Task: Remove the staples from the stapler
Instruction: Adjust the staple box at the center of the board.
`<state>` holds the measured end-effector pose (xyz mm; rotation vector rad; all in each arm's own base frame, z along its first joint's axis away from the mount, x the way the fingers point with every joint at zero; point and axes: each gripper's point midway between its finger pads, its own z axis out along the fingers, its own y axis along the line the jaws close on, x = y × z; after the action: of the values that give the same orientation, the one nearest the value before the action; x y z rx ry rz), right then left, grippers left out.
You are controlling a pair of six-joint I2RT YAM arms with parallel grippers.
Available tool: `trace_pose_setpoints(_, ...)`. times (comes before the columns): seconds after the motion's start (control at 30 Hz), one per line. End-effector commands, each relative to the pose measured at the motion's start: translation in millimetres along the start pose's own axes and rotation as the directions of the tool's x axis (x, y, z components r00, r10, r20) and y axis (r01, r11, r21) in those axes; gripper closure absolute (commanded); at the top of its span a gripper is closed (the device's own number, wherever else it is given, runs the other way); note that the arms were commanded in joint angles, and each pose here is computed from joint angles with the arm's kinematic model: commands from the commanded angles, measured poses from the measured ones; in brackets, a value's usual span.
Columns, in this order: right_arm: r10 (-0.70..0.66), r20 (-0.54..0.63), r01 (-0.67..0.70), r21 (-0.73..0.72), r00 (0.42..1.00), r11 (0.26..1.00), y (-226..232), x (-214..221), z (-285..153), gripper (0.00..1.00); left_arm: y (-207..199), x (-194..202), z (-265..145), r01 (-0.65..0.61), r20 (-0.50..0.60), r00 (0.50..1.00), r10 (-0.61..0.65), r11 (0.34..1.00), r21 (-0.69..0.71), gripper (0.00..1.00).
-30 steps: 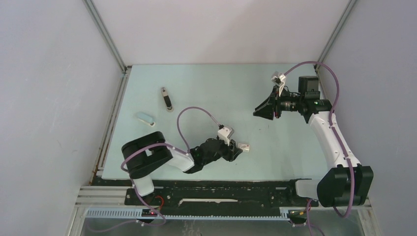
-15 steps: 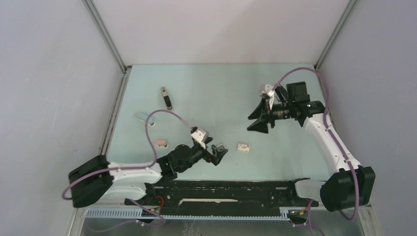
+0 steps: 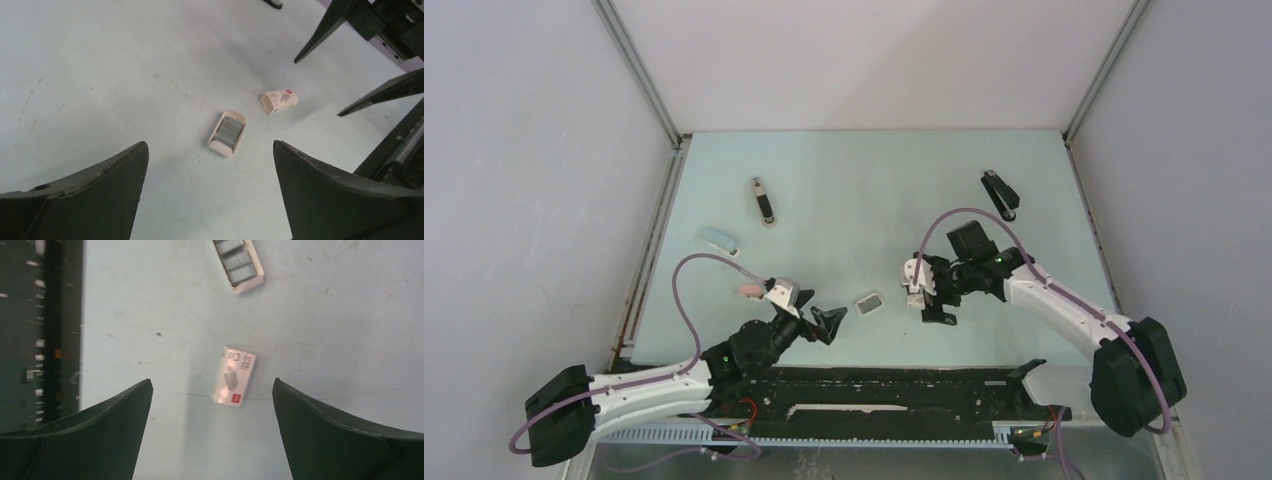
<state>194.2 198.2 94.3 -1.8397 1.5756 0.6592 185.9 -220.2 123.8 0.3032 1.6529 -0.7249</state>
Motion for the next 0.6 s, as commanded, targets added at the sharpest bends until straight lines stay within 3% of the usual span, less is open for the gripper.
trace_pose_setpoints(0.0,-0.034,-0.148,0.055,0.14,0.988,0.989,-39,18,14,0.01,16,13,-7,0.051,0.009,0.999,-0.05,0.997,-0.056,0.0)
trace_pose_setpoints(0.47,0.031,-0.288,0.006,0.128,0.957,0.992,-41,50,47,0.09,19,20,-8,0.048,-0.004,0.999,-0.048,0.997,-0.057,0.0)
trace_pose_setpoints(0.57,0.041,-0.307,-0.006,0.115,0.951,0.993,-40,53,51,0.15,20,22,-9,0.043,-0.007,0.999,-0.043,0.997,-0.062,0.0)
